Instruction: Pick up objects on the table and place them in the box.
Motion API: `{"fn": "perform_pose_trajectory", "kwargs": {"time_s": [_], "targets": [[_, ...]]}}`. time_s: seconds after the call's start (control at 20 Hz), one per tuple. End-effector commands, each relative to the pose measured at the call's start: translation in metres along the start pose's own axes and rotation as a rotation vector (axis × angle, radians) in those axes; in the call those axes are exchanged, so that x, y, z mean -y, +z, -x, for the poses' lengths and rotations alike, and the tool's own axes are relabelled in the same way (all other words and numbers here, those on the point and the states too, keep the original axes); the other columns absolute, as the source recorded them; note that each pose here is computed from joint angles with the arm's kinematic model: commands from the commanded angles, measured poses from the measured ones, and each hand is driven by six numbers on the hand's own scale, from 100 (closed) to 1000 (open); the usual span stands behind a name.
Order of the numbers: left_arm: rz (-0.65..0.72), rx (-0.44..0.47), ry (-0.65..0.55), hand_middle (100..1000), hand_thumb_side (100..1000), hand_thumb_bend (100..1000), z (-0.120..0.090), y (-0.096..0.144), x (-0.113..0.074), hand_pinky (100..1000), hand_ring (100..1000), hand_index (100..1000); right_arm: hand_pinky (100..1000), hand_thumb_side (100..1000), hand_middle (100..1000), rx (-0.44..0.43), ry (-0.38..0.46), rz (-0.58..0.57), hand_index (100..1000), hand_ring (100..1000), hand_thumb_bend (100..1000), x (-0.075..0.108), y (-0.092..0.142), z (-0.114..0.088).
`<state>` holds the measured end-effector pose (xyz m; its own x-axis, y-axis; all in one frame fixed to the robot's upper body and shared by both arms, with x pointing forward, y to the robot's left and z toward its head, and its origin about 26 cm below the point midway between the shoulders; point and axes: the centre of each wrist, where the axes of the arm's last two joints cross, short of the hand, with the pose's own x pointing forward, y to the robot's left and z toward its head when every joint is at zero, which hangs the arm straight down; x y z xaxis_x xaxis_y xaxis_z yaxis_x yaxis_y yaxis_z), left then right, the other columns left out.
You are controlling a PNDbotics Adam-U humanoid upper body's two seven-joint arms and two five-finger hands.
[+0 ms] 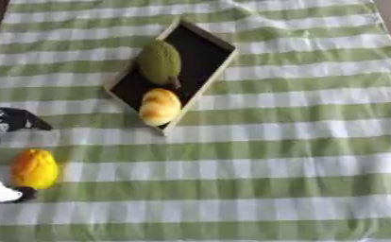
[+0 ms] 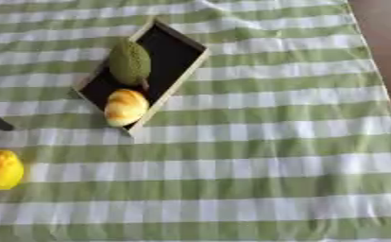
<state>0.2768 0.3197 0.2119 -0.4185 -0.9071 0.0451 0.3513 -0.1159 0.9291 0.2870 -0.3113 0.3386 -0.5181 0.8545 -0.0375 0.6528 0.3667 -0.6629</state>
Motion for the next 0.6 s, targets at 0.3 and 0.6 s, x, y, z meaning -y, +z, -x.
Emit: {"fn": "perform_pose_trajectory", "kwargs": {"time_s": [0.3, 0.6], "targets": [[0.017, -0.021, -0.026, 818, 209, 501, -0.0037, -0.0004, -0.0017, 888, 860, 907, 886, 100, 769, 0.02, 0.013, 0.021, 854, 859, 100, 0.0076, -0.0037, -0.0032], [0.049, -0.032, -0.048, 815, 189, 498, -0.0051, -0.0018, 0.0018, 879, 856, 900, 886, 100, 769, 0.019, 0.006, 0.024, 853, 859, 100, 0.0076, -0.0038, -0.0031]]}}
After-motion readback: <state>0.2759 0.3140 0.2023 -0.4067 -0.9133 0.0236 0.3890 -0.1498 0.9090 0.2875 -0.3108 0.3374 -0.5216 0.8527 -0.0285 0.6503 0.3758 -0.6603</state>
